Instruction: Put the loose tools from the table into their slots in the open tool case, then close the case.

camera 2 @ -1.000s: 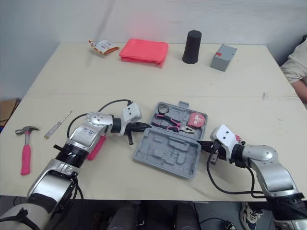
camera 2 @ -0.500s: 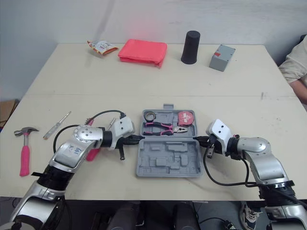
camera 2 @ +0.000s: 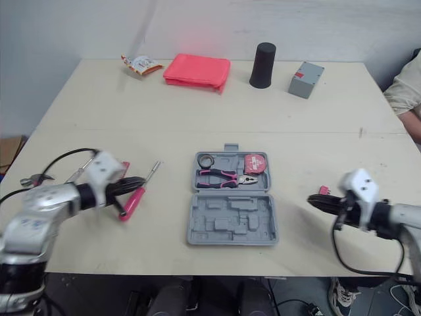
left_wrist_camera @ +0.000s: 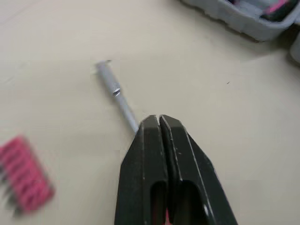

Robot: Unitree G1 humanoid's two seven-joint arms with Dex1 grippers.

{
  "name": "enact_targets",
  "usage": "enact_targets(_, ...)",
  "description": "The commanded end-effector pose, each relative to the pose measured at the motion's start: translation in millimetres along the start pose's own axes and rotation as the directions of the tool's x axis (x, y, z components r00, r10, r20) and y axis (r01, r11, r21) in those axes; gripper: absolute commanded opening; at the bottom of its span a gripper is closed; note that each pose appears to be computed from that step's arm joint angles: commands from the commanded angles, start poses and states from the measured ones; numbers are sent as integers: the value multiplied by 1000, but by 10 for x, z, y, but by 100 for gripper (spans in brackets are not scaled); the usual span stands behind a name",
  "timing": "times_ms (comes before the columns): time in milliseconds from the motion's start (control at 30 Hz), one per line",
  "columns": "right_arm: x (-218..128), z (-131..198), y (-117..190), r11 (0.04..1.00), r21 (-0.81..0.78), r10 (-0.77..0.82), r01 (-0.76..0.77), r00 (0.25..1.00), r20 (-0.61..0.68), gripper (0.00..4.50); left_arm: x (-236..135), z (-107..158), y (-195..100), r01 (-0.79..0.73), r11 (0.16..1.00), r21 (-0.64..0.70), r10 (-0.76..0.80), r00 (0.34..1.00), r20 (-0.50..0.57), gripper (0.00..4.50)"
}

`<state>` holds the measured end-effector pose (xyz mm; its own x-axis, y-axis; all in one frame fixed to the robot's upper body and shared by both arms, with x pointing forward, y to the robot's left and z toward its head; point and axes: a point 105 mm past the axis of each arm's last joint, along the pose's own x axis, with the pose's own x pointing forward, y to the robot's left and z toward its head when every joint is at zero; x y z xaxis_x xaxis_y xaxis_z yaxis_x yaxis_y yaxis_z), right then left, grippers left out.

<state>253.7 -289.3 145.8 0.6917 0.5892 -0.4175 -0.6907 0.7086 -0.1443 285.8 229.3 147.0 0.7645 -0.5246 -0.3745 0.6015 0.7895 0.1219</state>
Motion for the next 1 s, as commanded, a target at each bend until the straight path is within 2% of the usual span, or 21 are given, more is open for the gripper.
enact_targets(33,-425,59,-165,995,49,-93,92,995,22,190,-615,-47,168,-132,972,-196,142,989,35,0)
enact_targets(100,-596,6,-237,986,100,-139,137,990,14,296,-970,-339,257,-246,959,-142,237,968,-79,0)
enact_targets(167,-766,-94,-330,974,116,-194,195,981,-22,401,-1334,-555,363,-353,920,-172,333,934,-132,0)
enact_targets(200,-853,-149,-382,967,120,-220,223,975,-43,448,-1525,-655,428,-403,895,-190,380,913,-145,25)
enact_targets(267,-964,-216,-471,954,135,-262,269,963,-64,450,-1791,-794,459,-437,877,-199,408,897,-170,86)
enact_targets(367,-1071,-270,-553,942,143,-296,304,952,-78,450,-2088,-894,475,-453,870,-195,422,889,-181,228)
enact_targets(433,-1120,-284,-599,937,142,-311,320,947,-82,450,-2338,-937,605,-527,826,-200,498,849,-180,313)
enact_targets(500,-1148,-293,-629,935,140,-317,326,945,-85,450,-2506,-954,690,-572,795,-204,545,820,-174,415)
enact_targets(533,-1154,-295,-642,934,140,-319,328,944,-85,450,-2570,-964,721,-588,781,-209,562,809,-174,442)
enact_targets(667,-1160,-285,-667,937,128,-317,326,945,-83,450,-2726,-967,813,-631,748,-206,608,775,-170,442)
enact_targets(800,-1162,-279,-665,941,118,-311,318,948,-71,450,-2662,-889,878,-640,727,-248,629,766,-131,442)
enact_targets(900,-1081,-211,-638,952,104,-286,288,958,-35,450,-2461,-799,876,-626,741,-244,618,777,-117,442)
enact_targets(1000,-864,-63,-510,972,98,-218,214,975,36,450,-2166,-701,841,-573,791,-217,569,818,-85,442)
